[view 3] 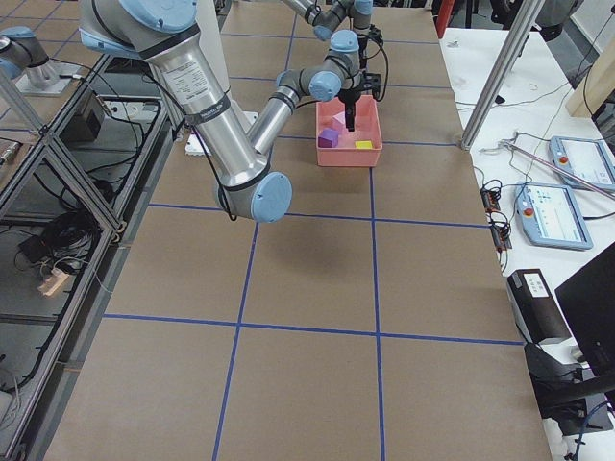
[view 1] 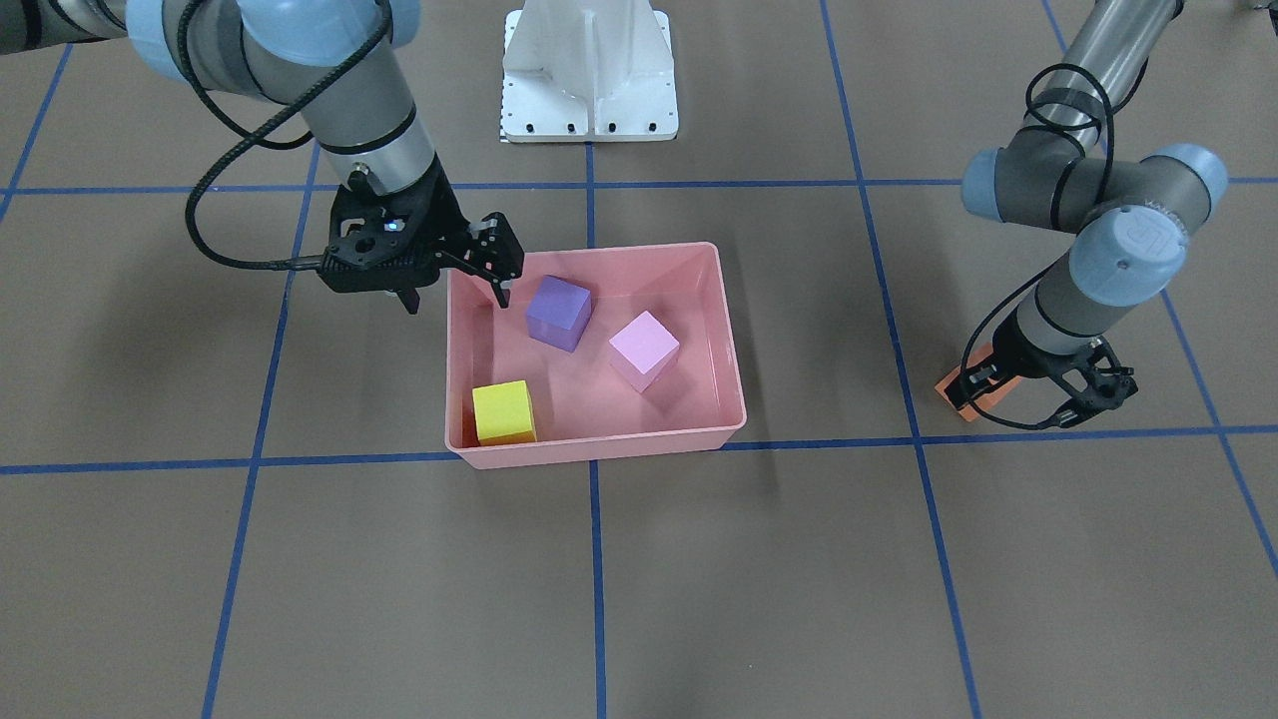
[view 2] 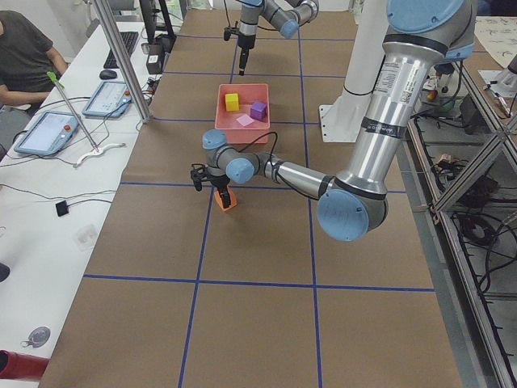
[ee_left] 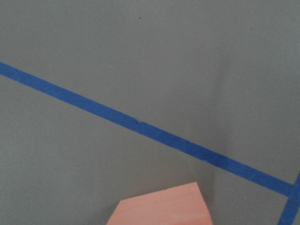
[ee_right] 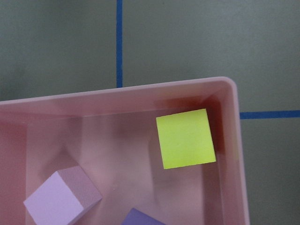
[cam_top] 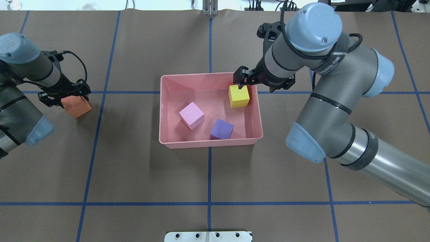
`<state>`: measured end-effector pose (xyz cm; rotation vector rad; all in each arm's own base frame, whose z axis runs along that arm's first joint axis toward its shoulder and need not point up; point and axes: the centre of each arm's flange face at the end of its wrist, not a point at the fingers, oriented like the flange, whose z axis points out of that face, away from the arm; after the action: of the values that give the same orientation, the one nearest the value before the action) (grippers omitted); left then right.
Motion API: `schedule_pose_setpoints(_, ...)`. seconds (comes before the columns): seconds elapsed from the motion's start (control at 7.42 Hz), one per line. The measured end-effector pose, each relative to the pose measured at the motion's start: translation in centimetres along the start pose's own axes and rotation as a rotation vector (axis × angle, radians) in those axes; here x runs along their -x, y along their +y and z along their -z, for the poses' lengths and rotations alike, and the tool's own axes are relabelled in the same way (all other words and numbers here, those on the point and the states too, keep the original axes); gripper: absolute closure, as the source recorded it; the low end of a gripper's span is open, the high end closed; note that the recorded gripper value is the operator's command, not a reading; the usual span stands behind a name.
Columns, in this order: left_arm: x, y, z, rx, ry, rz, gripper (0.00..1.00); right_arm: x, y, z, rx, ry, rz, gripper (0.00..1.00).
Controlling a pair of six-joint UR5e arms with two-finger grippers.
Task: Place blocks into pink bin with both arms
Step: 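Carry the orange cube into the pink bin while the right gripper withdraws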
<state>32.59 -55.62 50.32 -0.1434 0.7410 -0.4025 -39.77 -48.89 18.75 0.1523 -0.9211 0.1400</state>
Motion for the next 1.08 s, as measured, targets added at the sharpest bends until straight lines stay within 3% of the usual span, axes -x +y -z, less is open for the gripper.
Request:
schedule_pose_setpoints(0.27,-3.6,1.0,4.3,0.11,0.092,0.04,1.0,-5.6,-0.6,2.3,-0.006,0.008,0.013,0.0)
schedule_pose_setpoints(0.67,-19.2,4.3,17.8,0.16,0.175,0.193,0.98,-12.9,0.0,1.9,0.015,0.066,0.063,0.0)
schedule_pose_setpoints(0.81,-24.4,7.2,21.1,0.181,0.194,0.228,0.97,-14.8,-0.2,1.6,0.02,0.089,0.078,0.0)
schedule_pose_setpoints(1.08,-33.0,13.9,23.2,0.215,0.207,0.239,0.94,-18.8,-0.6,1.3,0.028,0.137,0.119,0.0)
